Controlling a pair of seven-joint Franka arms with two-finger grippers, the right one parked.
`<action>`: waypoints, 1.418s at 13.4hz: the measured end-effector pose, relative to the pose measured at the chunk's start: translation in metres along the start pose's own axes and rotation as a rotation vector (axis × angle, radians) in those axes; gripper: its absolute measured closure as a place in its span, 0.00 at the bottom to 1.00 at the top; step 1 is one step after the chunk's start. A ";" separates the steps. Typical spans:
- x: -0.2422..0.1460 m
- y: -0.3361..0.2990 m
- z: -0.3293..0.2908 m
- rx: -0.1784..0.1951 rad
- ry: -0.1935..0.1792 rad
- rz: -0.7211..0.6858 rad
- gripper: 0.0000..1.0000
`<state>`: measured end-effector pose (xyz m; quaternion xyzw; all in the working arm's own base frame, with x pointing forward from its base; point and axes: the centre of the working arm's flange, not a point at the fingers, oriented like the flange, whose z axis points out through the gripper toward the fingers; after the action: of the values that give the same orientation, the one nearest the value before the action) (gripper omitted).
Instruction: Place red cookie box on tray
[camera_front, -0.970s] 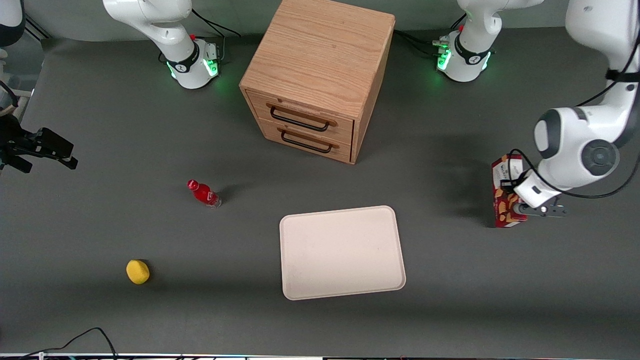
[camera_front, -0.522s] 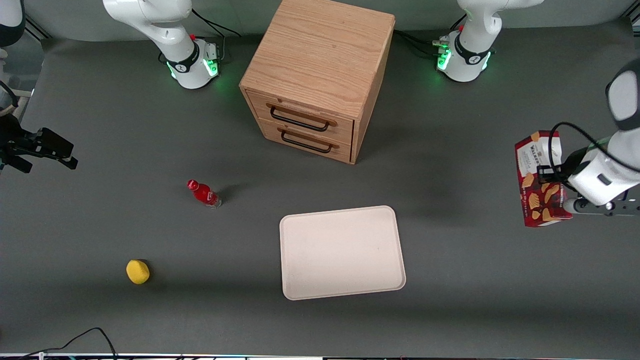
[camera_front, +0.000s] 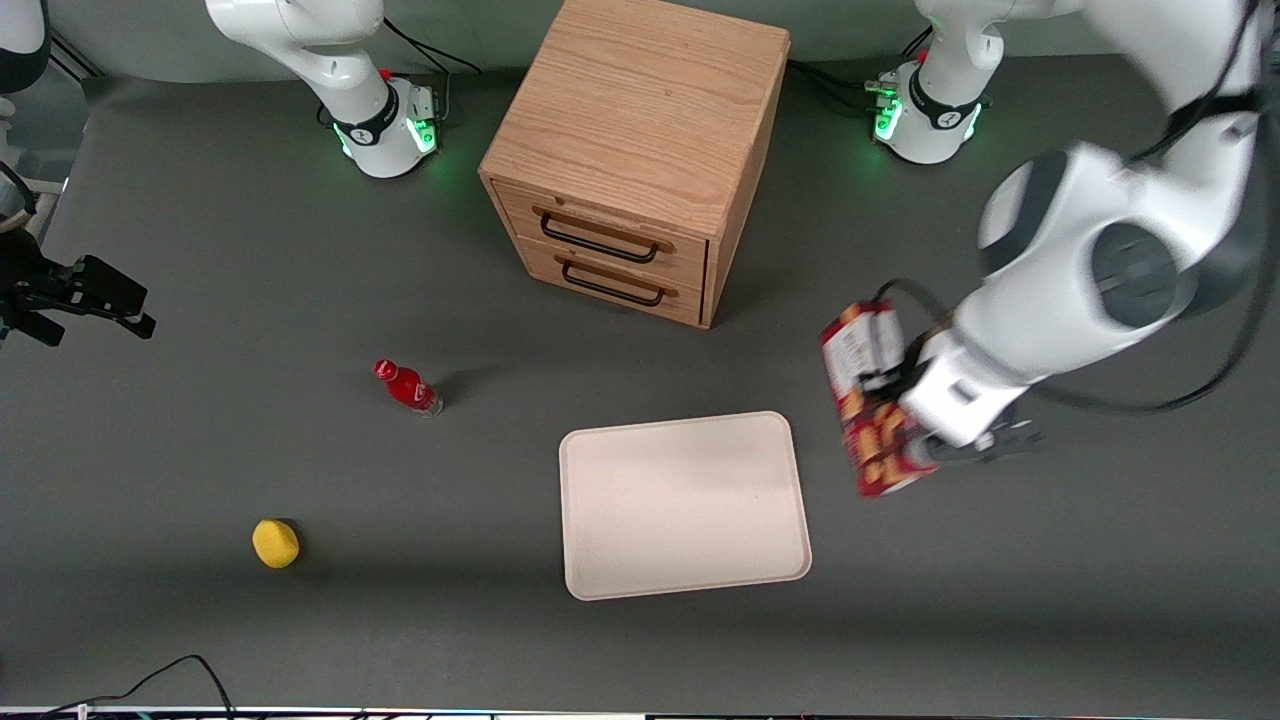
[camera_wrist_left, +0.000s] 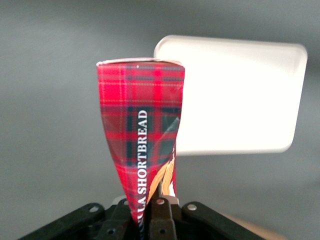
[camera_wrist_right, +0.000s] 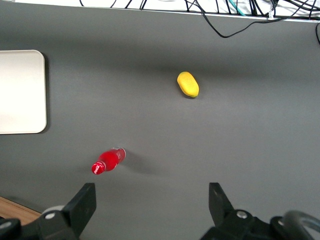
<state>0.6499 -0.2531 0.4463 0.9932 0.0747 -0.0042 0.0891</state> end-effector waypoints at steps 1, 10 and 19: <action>0.009 0.008 0.037 -0.002 0.020 -0.008 0.93; 0.022 0.007 0.206 0.028 0.154 0.021 0.65; 0.010 -0.055 -0.036 0.177 -0.034 0.052 0.00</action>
<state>0.6513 -0.1922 0.4717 0.9986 0.0469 -0.0254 0.0025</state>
